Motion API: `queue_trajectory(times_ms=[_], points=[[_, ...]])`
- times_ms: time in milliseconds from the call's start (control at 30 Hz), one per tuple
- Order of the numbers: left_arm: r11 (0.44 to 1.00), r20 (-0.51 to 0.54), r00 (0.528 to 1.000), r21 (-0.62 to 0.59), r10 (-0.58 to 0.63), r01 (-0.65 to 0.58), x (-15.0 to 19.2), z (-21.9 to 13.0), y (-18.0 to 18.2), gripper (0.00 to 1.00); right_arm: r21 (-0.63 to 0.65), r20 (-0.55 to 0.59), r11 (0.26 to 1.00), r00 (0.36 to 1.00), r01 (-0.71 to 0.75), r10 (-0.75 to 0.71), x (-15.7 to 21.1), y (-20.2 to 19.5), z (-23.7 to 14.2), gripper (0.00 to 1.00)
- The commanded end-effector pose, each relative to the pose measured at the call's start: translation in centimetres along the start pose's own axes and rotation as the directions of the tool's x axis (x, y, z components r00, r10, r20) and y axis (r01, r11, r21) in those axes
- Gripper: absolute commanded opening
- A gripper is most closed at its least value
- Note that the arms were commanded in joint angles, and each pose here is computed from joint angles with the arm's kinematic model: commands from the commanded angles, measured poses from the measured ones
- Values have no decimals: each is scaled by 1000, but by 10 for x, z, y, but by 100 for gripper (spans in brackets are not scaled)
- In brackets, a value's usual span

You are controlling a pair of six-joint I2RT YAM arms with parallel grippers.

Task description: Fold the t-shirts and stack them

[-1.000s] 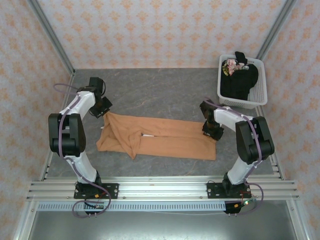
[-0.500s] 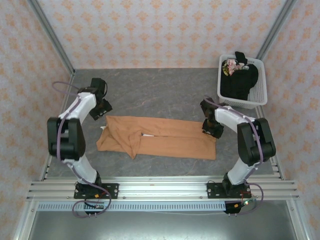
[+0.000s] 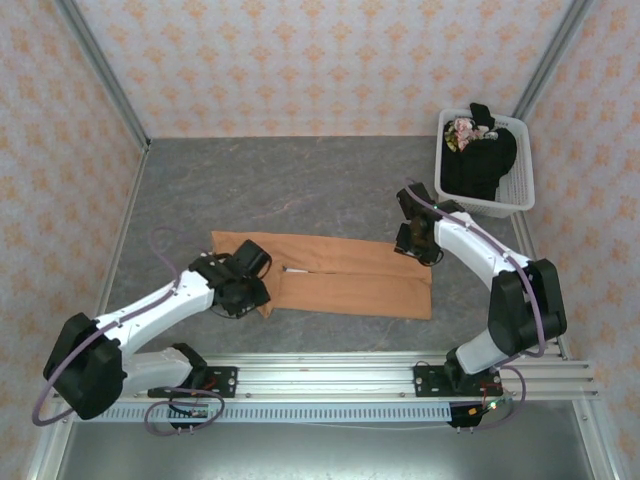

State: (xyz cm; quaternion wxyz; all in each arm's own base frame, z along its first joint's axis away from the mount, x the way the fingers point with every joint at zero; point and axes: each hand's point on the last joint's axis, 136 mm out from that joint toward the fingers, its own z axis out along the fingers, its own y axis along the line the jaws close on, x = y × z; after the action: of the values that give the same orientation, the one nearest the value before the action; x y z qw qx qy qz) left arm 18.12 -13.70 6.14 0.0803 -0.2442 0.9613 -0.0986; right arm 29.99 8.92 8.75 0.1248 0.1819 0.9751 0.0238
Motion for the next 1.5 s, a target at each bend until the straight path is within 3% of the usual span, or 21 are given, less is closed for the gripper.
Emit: queue_trajectory(times_ms=[0, 233, 333, 767, 967, 1467], points=[[997, 17, 997, 11, 78, -78, 5, 6, -11, 46, -1, -9, 1000, 1000, 19, -19, 5, -2, -3, 43], [973, 26, 986, -170, 162, -156, 0, 18, 15, 45, -17, -12, 1000, 1000, 4, -4, 8, -1, -4, 43], [973, 17, 984, -155, 179, -174, 1, 24, 11, 44, -18, -15, 1000, 1000, -3, 3, 10, -2, -3, 43], [967, -33, 976, -135, 216, -218, 7, 38, 1, 21, 59, -23, 998, 1000, -10, 12, 11, -13, 11, 43], [953, -17, 971, -189, 239, -238, 2, 28, 10, 0, 82, -32, 996, 999, -26, 29, 13, -17, 18, 43], [859, 3, 931, -388, 365, -335, -45, -24, 26, 0, 80, -36, 997, 999, -24, 27, 13, -17, 21, 43]])
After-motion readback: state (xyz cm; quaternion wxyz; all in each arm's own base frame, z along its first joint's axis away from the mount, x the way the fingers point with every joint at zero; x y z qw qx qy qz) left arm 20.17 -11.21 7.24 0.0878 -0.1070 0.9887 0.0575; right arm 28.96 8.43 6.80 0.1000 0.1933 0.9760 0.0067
